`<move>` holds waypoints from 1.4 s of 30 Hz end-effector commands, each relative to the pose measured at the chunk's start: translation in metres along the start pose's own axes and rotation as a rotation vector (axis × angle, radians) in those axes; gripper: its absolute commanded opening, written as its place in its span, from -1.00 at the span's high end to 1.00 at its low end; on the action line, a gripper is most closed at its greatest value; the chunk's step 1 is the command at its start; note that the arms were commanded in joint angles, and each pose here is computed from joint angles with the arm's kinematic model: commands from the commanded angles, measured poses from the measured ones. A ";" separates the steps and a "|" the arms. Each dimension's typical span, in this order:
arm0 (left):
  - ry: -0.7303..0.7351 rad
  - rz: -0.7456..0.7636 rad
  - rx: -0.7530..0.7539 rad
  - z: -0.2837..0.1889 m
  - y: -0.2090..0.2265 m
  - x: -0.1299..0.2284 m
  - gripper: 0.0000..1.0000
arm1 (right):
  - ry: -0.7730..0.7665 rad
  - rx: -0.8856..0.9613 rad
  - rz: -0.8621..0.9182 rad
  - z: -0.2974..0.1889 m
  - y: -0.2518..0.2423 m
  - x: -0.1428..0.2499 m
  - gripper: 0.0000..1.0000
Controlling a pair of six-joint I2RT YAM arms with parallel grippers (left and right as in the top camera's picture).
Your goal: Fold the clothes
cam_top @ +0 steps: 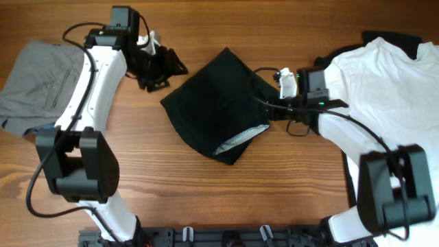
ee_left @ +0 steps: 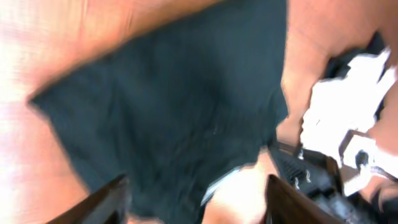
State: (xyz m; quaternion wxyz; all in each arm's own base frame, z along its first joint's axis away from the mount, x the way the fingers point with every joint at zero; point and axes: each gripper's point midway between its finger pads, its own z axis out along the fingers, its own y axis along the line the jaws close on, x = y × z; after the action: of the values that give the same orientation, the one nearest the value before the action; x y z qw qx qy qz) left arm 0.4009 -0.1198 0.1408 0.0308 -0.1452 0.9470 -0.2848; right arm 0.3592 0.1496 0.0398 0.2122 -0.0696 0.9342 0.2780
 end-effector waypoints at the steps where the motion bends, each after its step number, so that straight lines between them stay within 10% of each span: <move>1: 0.069 -0.024 -0.037 -0.009 0.008 0.022 -0.56 | 0.074 0.065 0.034 0.023 -0.025 0.021 0.56; 10: 0.172 -0.139 -0.185 0.021 0.055 0.057 -0.97 | 0.110 0.136 0.106 0.030 -0.042 0.033 0.56; 31: 0.133 -0.491 -0.086 0.155 0.099 0.126 -0.50 | 0.111 0.138 0.109 0.030 -0.043 0.033 0.55; 42: -0.028 -0.370 -0.105 0.164 0.095 0.099 0.71 | 0.121 0.140 0.114 0.030 -0.043 0.036 0.57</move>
State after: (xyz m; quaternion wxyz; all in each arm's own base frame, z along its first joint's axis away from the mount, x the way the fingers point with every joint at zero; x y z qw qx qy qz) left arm 0.3150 -0.1933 0.0004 -0.0440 -0.3044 0.8896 -0.3378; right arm 0.3561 0.1431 0.0050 0.1702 -0.0370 0.9498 0.2598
